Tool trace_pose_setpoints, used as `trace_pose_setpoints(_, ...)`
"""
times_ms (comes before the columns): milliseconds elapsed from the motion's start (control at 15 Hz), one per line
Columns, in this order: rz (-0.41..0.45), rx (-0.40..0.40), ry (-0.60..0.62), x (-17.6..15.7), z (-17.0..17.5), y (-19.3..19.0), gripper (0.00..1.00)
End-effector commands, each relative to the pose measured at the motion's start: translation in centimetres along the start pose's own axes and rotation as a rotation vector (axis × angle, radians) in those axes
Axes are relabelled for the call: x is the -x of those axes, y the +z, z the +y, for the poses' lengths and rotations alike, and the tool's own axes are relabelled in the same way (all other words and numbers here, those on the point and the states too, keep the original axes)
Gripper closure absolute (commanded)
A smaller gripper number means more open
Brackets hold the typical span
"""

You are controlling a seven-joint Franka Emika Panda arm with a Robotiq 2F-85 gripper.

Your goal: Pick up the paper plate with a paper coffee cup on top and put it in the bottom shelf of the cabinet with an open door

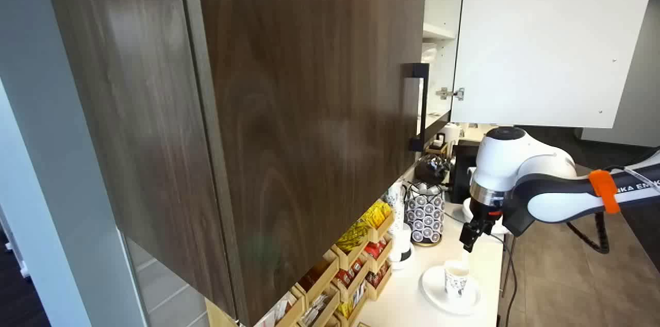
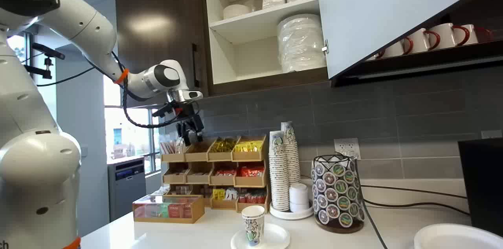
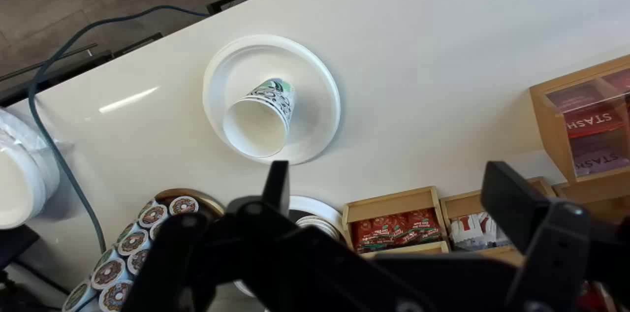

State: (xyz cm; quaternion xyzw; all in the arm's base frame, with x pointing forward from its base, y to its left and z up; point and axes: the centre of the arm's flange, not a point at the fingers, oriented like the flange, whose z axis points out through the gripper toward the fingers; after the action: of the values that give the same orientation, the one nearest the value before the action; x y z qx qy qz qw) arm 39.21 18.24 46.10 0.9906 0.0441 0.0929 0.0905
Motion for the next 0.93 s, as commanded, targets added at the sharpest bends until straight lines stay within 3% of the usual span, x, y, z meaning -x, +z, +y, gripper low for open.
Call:
trace_pose_setpoints(0, 0.0, 0.0, 0.0, 0.0, 0.0, 0.0, 0.0)
trace_pose_setpoints(400, 0.0, 0.0, 0.0, 0.0, 0.0, 0.0, 0.0)
trace_pose_setpoints(667, -0.054, -0.08, 0.147, -1.9, 8.0, 2.3, 0.0)
trace_pose_setpoints(867, -0.103, -0.218, 0.133, -2.4, 13.5, 4.2, 0.0)
